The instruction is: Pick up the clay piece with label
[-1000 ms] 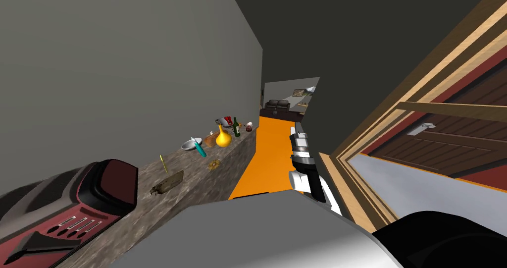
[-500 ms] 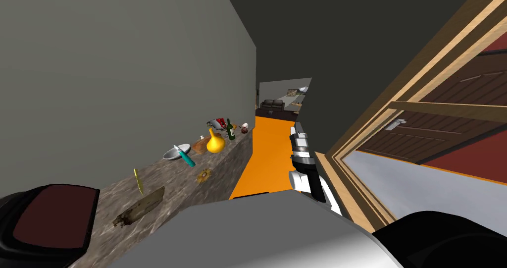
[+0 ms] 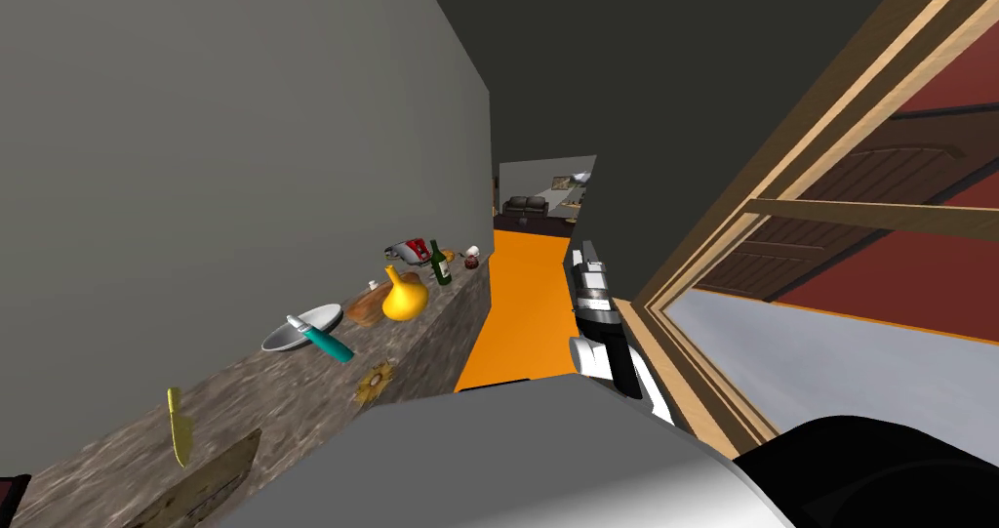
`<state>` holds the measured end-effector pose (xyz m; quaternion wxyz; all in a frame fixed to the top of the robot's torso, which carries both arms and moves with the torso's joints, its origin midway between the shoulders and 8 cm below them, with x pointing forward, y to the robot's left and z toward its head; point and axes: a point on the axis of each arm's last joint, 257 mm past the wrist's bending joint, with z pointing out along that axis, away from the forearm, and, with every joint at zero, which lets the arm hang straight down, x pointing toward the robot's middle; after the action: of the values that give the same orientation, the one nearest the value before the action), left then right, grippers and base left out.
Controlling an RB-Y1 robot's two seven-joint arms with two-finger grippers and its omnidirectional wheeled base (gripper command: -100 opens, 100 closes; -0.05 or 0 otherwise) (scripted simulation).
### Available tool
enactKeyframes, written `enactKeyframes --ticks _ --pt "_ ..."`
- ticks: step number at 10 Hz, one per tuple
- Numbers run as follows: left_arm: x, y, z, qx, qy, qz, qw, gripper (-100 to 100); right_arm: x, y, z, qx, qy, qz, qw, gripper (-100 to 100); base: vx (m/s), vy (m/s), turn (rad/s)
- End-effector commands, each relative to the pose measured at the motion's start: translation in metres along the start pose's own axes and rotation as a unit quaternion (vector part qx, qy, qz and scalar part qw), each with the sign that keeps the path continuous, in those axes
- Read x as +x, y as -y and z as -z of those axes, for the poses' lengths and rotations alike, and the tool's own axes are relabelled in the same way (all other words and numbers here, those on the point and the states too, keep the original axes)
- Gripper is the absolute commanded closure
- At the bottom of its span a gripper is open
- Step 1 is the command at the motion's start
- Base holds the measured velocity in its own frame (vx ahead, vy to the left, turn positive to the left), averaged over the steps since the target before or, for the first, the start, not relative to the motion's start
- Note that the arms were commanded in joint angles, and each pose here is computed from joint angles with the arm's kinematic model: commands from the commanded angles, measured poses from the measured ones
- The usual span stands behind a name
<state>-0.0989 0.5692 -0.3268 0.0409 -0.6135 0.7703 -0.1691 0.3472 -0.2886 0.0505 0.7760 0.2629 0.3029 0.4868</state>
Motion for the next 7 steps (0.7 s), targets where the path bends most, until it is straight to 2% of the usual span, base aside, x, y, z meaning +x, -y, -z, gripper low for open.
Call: enactKeyframes --ticks 1,2,4,5,6,7 --pt "-0.031 0.000 0.012 -0.019 0.031 -0.013 0.9992 -100 0.000 0.000 0.000 0.000 0.000 0.000 1.0000 0 0.189 0.071 -0.282" --pt "-0.039 0.002 0.015 -0.022 0.041 -0.017 0.9988 -100 0.000 0.000 0.000 0.000 0.000 0.000 1.0000 0 0.204 0.084 -0.285" --pt "-0.051 0.006 0.016 -0.024 0.054 -0.023 0.9980 -100 0.000 0.000 0.000 0.000 0.000 0.000 1.0000 0 0.118 0.079 -0.126" --pt "-0.046 0.005 0.016 -0.023 0.050 -0.021 0.9983 -100 0.000 0.000 0.000 0.000 0.000 0.000 1.0000 0 0.041 0.033 -0.022" --pt "-0.047 0.005 0.017 -0.023 0.051 -0.022 0.9982 0 0.000 0.000 0.000 0.000 0.000 0.000 1.0000 0 0.010 0.007 0.000" --pt "-0.024 -0.016 0.012 -0.025 0.043 -0.009 0.9987 -100 0.000 0.000 0.000 0.000 0.000 0.000 1.0000 0 0.139 0.105 0.284"
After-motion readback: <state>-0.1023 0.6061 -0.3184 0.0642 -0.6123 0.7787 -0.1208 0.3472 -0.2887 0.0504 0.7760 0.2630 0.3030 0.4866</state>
